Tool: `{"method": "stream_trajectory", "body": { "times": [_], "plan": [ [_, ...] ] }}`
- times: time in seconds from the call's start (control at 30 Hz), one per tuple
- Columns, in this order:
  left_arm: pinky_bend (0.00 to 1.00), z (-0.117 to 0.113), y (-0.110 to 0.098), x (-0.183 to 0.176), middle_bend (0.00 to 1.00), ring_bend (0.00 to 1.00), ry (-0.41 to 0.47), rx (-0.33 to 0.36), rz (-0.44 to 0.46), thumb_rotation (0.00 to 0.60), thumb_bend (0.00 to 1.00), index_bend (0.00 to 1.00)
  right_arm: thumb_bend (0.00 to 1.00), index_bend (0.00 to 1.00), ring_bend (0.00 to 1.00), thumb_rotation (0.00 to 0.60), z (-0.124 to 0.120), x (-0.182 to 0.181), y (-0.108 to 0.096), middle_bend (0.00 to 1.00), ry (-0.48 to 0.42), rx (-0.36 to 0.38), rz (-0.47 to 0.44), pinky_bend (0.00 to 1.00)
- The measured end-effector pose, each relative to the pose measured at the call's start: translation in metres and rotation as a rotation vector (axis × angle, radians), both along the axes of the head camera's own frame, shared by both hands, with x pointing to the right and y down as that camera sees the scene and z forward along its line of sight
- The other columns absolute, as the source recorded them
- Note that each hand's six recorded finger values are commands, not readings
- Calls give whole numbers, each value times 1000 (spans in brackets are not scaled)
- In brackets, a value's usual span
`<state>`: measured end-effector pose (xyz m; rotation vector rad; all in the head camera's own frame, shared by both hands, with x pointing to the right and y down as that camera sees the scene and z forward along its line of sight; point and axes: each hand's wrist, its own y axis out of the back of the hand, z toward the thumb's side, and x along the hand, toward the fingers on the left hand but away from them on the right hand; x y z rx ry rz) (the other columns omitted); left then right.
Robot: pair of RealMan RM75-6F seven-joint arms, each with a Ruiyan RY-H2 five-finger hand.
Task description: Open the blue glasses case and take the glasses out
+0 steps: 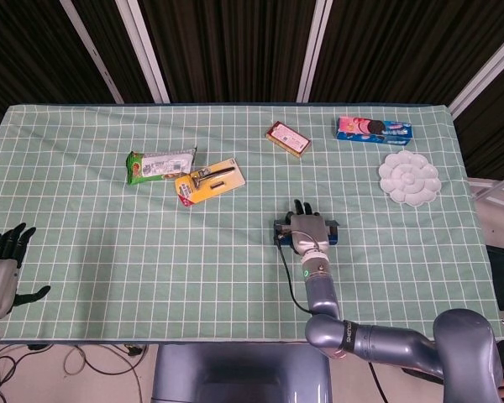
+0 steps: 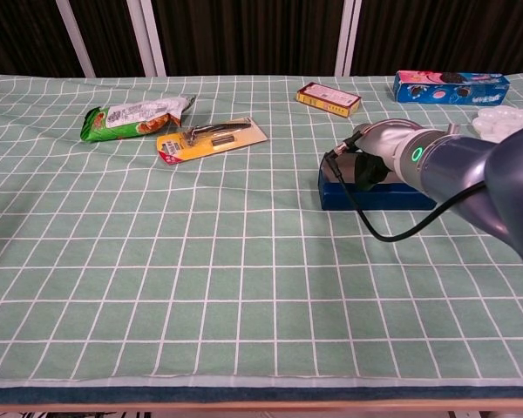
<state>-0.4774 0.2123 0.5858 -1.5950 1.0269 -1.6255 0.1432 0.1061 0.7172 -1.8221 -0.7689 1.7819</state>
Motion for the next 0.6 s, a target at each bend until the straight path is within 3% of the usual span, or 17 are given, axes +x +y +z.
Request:
{"method": "stream_trajectory", "body": {
  "times": [0.4, 0.6],
  "plan": [
    [0, -1, 0, -1, 0, 0, 0, 6, -7, 600, 9, 0, 1000, 267, 0, 600, 10, 10, -17, 30, 70, 15, -7, 230],
    [0, -2, 0, -2, 0, 0, 1, 8, -9, 600, 9, 0, 998, 240, 0, 600, 6, 6, -37, 29, 69, 73, -14, 231]
  ]
}}
